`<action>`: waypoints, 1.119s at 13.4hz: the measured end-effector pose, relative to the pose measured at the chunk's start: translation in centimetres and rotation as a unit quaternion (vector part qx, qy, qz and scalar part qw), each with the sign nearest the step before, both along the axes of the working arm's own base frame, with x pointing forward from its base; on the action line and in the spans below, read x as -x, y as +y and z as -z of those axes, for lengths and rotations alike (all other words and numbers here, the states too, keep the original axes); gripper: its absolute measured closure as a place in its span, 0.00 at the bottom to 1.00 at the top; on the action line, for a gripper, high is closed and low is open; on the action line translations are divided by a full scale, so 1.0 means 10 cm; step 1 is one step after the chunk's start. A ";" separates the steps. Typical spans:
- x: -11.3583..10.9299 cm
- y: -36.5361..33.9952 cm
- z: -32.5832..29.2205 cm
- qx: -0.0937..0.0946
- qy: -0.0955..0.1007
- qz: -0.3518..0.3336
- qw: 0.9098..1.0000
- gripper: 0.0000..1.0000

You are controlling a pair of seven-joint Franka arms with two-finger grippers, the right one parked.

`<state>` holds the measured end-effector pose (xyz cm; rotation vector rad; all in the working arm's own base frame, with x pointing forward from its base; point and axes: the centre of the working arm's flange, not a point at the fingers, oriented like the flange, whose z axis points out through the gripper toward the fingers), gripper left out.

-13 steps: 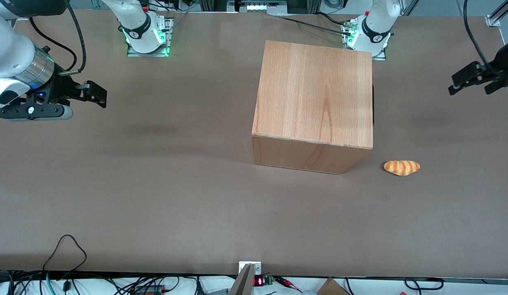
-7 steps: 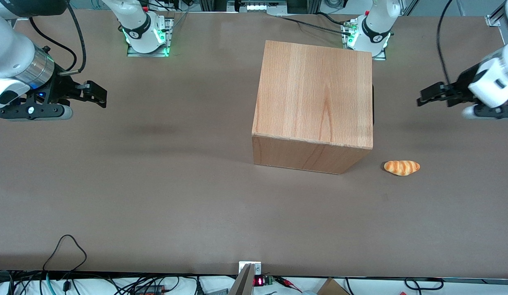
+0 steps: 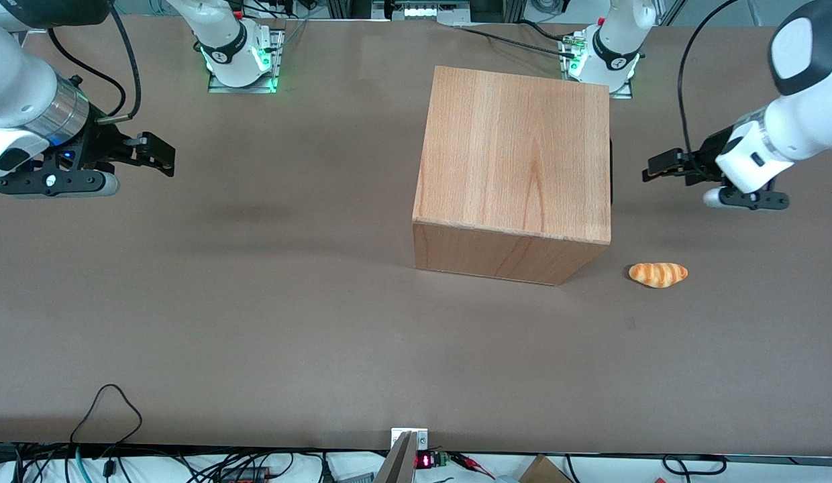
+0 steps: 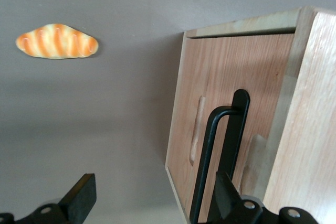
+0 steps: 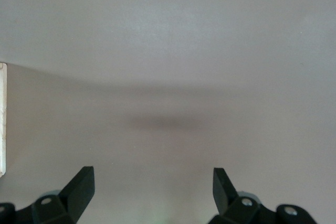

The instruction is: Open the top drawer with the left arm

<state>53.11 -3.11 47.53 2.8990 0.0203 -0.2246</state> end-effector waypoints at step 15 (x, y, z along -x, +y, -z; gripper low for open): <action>0.15 -0.24 0.53 0.003 0.008 0.031 0.999 0.00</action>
